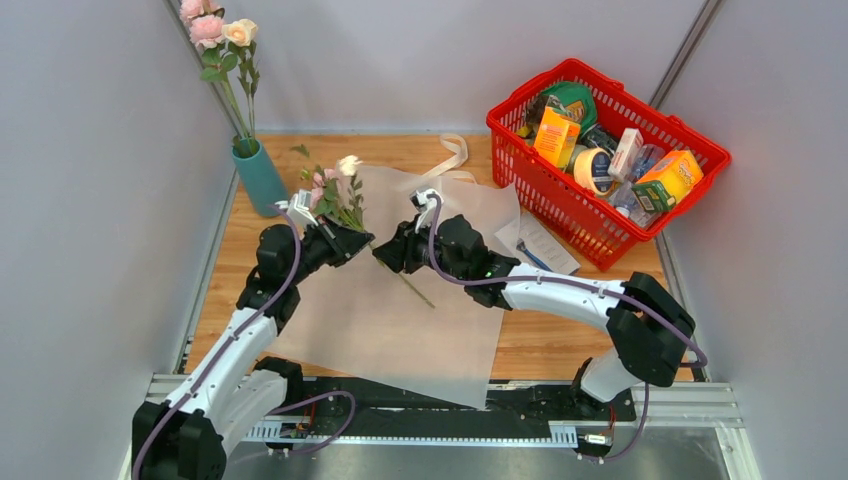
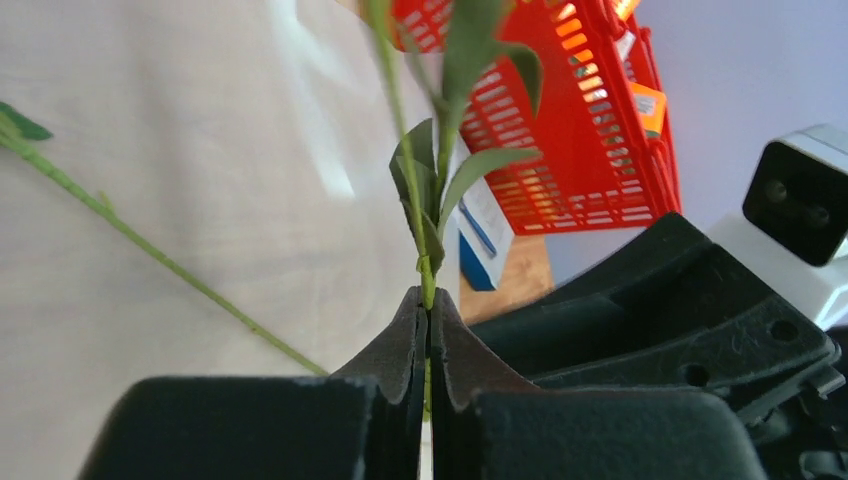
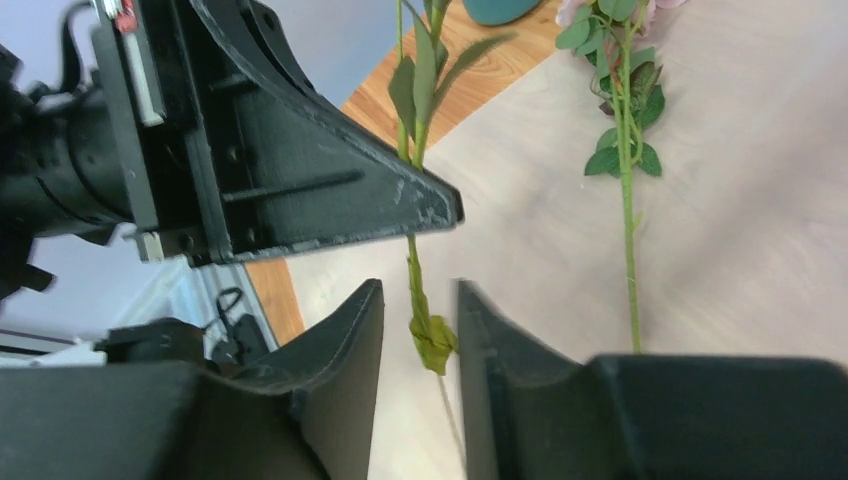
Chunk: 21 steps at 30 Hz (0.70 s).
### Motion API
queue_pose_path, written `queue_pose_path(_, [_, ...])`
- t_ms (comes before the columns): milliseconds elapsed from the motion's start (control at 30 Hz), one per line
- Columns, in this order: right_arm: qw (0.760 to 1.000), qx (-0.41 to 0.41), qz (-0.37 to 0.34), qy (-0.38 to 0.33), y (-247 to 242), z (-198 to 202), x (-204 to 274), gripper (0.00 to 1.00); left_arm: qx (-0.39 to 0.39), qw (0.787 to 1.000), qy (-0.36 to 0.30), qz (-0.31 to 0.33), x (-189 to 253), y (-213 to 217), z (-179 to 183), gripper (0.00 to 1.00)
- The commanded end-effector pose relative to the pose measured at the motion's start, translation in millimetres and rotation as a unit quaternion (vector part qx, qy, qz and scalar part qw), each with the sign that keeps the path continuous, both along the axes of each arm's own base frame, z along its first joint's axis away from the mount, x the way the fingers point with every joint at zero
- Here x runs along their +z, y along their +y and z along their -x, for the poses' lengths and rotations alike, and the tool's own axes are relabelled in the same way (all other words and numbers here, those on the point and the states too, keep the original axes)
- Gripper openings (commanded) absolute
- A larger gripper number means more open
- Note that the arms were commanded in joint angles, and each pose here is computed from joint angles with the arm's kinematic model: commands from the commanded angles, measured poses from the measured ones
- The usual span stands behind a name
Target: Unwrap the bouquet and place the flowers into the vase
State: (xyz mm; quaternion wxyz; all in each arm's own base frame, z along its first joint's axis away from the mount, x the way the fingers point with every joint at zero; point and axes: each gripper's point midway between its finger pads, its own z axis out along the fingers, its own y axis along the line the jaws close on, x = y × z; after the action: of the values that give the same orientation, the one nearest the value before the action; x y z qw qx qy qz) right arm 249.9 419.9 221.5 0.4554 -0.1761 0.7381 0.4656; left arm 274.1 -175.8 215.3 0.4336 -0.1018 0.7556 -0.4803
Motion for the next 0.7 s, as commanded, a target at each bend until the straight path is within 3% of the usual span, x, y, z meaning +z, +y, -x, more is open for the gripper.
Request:
queue_pose_path(0, [0.999,0.016,0.026,-0.032,-4.8,4.7,5.7,0.44,0.045,0.998,-0.033,-0.042,23.0,16.0,-9.3,0.00])
queue_pose_path(67, [0.998,0.027,0.052,-0.035,-8.7,8.9,-5.1,0.53,0.056,0.994,-0.055,-0.070,29.7,22.7,-10.9,0.00])
queue_pose_path(200, [0.996,0.034,0.081,-0.027,-17.1,14.8,-22.2,0.57,0.065,0.992,-0.085,-0.069,47.7,26.1,-9.3,0.00])
queue_pose_path(333, [0.995,0.031,0.095,-0.026,-18.7,21.1,-33.4,0.57,0.111,0.990,-0.062,-0.059,47.6,38.2,-15.1,0.00])
queue_pose_path(467, [0.986,0.007,0.165,-0.040,-17.0,20.5,-59.4,0.56,0.144,0.986,-0.023,-0.084,37.9,49.7,-20.7,0.00])
queue_pose_path(533, [0.980,-0.014,0.193,-0.051,-19.1,17.9,-70.2,0.54,0.149,0.985,-0.017,-0.086,40.0,51.3,-21.4,0.00])
queue_pose_path(667, [0.961,-0.071,0.256,-0.072,-32.5,12.3,-90.9,0.36,0.192,0.979,0.019,-0.069,41.1,62.2,-22.9,0.00])
